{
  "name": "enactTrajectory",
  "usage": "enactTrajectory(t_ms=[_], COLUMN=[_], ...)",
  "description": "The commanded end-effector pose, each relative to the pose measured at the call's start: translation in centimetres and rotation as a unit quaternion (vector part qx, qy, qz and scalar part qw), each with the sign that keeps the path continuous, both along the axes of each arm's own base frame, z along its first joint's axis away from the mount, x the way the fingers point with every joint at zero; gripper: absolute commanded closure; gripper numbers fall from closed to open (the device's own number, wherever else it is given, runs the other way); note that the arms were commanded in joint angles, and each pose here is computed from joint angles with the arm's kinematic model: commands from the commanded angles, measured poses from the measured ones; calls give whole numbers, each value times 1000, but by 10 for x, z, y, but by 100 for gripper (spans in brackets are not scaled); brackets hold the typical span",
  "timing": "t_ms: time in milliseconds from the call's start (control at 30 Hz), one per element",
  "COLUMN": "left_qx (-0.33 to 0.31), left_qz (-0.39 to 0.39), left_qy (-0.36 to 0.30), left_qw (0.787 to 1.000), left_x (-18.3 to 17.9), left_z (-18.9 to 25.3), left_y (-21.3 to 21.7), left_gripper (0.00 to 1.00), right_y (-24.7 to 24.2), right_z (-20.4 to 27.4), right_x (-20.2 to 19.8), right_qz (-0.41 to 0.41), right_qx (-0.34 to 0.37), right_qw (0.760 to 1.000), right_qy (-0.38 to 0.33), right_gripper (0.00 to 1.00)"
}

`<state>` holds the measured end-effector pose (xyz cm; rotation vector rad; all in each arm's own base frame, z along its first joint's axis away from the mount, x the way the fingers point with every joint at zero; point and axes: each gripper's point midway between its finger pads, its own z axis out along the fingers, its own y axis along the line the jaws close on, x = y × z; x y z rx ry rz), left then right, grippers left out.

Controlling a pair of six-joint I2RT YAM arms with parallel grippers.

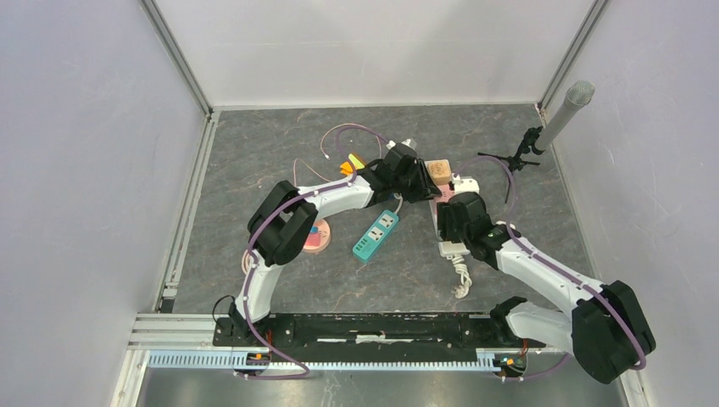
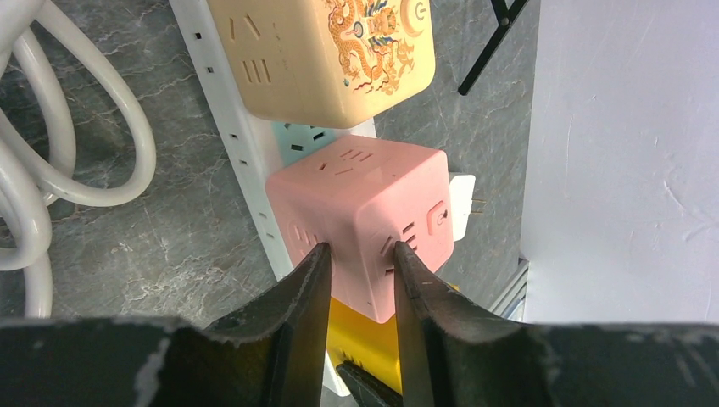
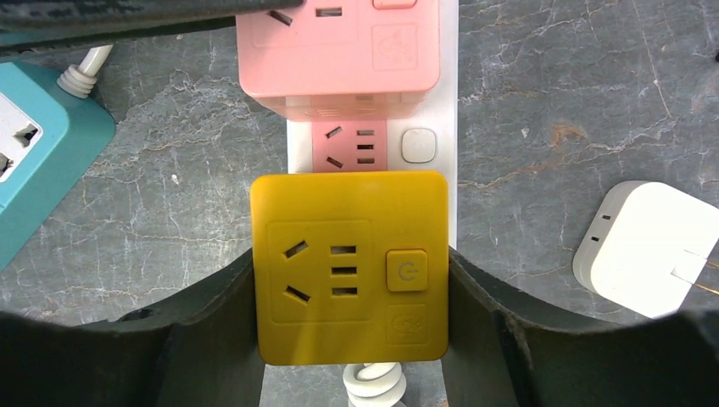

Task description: Pull the plug off the socket

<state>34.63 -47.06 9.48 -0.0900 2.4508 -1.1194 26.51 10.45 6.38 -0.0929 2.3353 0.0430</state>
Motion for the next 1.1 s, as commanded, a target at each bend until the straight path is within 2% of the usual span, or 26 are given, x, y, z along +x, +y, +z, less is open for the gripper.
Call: enactTrajectory(t_ms=[0, 67, 233, 300, 500, 767, 1067], left_qx=[71, 68, 68, 67, 64, 63, 45], left_qz=[5, 4, 3, 4, 3, 1, -9], left_qy=[53, 52, 53, 53, 51, 51, 36], left_qw=[996, 996, 996, 996, 997, 997, 998], left_x=[-17, -17, -17, -17, -17, -18, -15], left_z=[-56, -55, -55, -55, -54, -52, -33], left_y=[20, 19, 20, 20, 18, 19, 15], left_gripper=[63, 64, 66, 66, 67, 69, 69], right_y=[38, 45, 44, 41, 42, 55, 36], right_z=[69, 67, 59, 61, 85, 79, 116], right_x=[32, 32, 28, 28, 32, 30, 38], right_qz=[36, 60, 88, 83, 59, 70, 52], right_qx=[97, 99, 22, 16, 58, 139, 129], right_qw=[990, 988, 990, 990, 987, 980, 978], right_qy=[-97, -100, -111, -116, -138, -122, -159], right_gripper=[100, 100, 100, 100, 100, 100, 100])
